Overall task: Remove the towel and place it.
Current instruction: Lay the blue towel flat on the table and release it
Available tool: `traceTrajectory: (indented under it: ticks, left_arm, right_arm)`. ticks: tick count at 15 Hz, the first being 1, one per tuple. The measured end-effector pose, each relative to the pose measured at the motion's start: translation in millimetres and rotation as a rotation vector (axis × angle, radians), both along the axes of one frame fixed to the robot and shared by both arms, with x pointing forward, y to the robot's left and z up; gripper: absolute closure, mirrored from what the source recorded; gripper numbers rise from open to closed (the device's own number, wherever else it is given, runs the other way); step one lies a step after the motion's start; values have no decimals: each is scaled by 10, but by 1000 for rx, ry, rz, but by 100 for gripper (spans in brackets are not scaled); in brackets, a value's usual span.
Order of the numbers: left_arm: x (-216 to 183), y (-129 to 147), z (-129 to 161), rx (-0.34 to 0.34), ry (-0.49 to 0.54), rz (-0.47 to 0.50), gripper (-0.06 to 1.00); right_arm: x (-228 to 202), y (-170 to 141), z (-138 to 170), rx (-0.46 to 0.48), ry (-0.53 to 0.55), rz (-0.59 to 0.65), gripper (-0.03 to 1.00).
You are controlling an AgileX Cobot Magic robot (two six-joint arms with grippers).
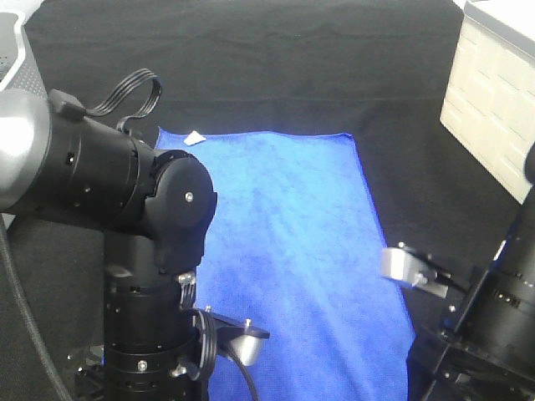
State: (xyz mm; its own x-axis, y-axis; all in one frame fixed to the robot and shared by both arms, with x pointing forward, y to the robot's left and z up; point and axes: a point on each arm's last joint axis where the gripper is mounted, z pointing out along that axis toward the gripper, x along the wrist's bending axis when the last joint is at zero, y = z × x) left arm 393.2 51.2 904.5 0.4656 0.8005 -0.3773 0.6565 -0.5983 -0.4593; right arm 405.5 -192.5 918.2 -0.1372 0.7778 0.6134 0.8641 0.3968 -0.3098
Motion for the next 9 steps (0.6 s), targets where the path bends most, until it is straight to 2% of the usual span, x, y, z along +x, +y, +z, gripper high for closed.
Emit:
traceTrajectory:
  ticks: [6, 9]
  left_arm:
    - [-6, 38, 310, -44, -82, 21, 30]
    - [33, 99, 504, -44, -183, -5, 30]
  right_arm:
    - [-5, 11, 205, 43, -119, -29, 28]
    - [83, 30, 414, 67, -231, -30, 28]
